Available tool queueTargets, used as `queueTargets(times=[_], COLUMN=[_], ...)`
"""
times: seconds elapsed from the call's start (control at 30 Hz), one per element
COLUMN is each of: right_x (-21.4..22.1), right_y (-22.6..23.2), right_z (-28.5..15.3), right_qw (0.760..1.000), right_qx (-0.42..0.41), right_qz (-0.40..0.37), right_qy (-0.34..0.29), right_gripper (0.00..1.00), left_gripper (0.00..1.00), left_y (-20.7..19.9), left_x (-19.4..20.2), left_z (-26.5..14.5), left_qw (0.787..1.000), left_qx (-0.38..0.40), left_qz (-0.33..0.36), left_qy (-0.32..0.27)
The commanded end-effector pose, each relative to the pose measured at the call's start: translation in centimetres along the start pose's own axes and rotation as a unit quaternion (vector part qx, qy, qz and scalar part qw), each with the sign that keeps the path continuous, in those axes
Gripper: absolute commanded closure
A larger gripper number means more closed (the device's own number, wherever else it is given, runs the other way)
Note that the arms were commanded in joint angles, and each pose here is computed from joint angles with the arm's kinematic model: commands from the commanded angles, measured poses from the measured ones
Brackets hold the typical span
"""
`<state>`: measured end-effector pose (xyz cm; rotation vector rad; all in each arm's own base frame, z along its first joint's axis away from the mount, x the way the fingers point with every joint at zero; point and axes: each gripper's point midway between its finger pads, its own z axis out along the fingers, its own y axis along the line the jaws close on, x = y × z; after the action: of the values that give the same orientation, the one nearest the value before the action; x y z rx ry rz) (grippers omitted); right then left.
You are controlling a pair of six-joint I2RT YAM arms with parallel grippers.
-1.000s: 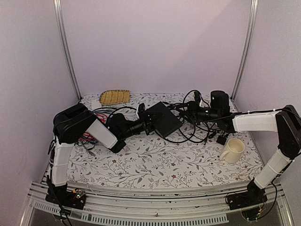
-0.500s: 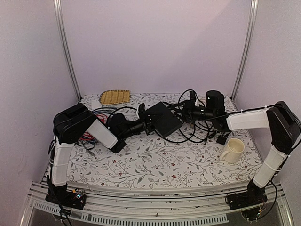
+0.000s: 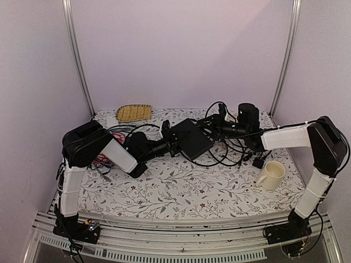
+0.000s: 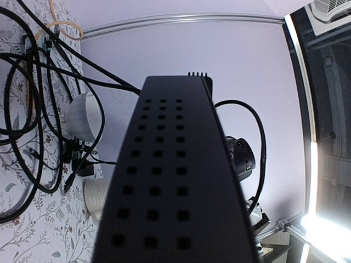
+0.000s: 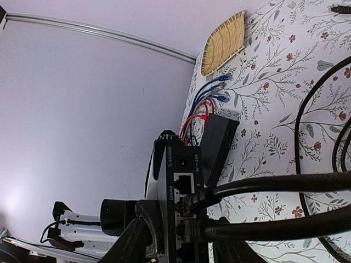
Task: Pull the plug from the switch port
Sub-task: Pull the connector from the switch port.
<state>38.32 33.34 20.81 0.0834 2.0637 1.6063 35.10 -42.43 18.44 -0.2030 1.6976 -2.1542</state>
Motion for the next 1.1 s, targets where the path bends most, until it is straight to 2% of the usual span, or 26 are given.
queueTargets(times=[0.0, 1.0, 1.07], right_x=[-0.26, -0.25, -0.2], right_y=[0.82, 0.31, 0.22], right_z=[0.77, 1.33, 1.36], right_qw=[1.0, 1.0, 1.0], right_qx=[-0.015, -0.014, -0.014], right_qz=[-0.007, 0.007, 0.007], right_qy=[0.001, 0.001, 0.002], right_gripper=[0.59, 0.8, 0.87], left_gripper=[1.0, 1.0, 1.0], left_y=[-4.08, -3.65, -3.61], left_x=[0.26, 0.08, 0.06], left_z=[0.77, 0.86, 0.88], left_qw=[0.997, 0.997, 0.997], left_qx=[0.068, 0.07, 0.07], left_qz=[0.029, 0.024, 0.024], left_qy=[0.007, 0.005, 0.005])
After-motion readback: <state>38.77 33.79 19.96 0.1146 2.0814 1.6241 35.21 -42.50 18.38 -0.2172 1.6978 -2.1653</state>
